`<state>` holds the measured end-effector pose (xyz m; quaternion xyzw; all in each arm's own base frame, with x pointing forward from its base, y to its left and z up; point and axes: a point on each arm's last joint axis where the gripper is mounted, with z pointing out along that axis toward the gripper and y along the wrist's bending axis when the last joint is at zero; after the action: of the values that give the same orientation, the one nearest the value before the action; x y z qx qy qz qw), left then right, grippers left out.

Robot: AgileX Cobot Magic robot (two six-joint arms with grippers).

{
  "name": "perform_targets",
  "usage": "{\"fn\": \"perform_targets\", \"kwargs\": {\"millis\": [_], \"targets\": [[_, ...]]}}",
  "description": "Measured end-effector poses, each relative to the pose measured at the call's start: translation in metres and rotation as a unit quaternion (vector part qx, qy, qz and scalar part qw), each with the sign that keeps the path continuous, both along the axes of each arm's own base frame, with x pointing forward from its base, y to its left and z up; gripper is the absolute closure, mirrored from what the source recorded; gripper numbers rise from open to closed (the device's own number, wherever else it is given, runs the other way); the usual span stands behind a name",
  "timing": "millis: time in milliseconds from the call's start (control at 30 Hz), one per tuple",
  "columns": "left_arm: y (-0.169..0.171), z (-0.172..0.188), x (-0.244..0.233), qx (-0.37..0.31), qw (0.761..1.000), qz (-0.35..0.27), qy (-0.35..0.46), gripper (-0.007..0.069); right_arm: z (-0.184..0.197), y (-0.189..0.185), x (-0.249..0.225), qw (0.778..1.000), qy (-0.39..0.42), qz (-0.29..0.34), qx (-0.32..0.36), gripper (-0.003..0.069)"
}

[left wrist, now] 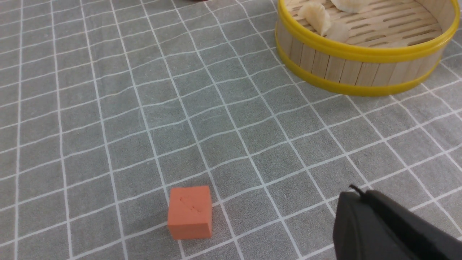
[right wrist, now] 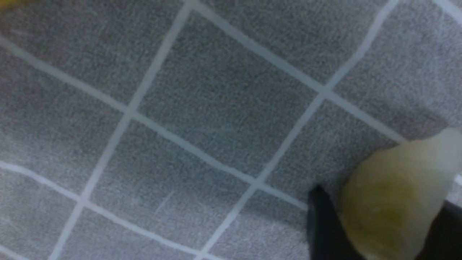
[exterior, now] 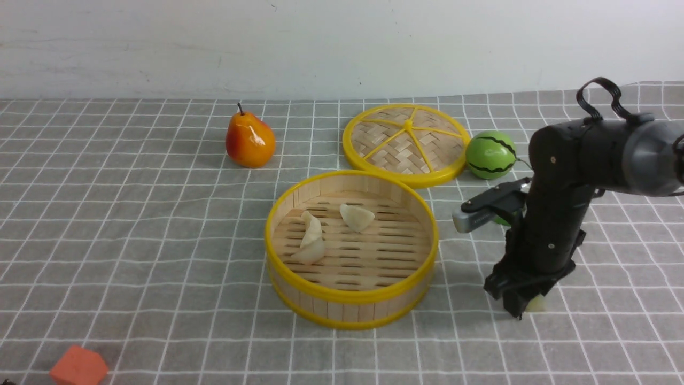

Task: Put the dumplings into the steamer on the table with the grey tablecloth.
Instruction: 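Reach for and grasp a dumpling lying on the table beside the steamer, then place the dumpling in the bamboo steamer basket with the right gripper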

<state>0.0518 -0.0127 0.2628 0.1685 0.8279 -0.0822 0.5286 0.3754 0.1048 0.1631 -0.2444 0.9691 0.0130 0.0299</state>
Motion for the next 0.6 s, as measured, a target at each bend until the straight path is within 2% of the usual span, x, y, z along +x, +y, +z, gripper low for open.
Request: {"fn": "perform_targets", "kwargs": {"millis": [33,67,100,200,267,400,467,600], "targets": [[0.0,0.0,0.0,0.0,1.0,0.0,0.0,0.0639,0.0,0.0,0.0,1.0,0.001,-0.001,0.0,0.0372],[0.0,0.0,0.0,0.0,1.0,0.0,0.0,0.0639,0.002,0.0,0.0,1.0,0.007,-0.003,-0.002,0.0437],[0.0,0.0,0.0,0.0,1.0,0.0,0.0,0.0639,0.006,0.0,-0.001,1.0,0.018,-0.007,-0.003,0.0461],[0.0,0.0,0.0,0.0,1.0,0.0,0.0,0.0639,0.026,0.005,0.002,0.999,0.025,-0.014,0.014,0.0452],[0.0,0.0,0.0,0.0,1.0,0.0,-0.001,0.0639,0.059,0.02,0.004,0.997,0.003,-0.017,0.069,0.0452],[0.0,0.001,0.0,-0.002,1.0,-0.001,-0.004,0.0639,0.102,0.058,-0.001,0.986,-0.055,0.02,0.156,0.0452],[0.0,0.001,0.0,-0.001,1.0,-0.001,-0.004,0.0639,0.109,0.088,-0.005,0.973,-0.099,0.055,0.199,0.0452],[0.0,0.001,0.0,-0.001,1.0,-0.001,-0.004,0.0638,0.093,0.122,0.0,0.959,-0.157,0.1,0.212,0.0452]]}}
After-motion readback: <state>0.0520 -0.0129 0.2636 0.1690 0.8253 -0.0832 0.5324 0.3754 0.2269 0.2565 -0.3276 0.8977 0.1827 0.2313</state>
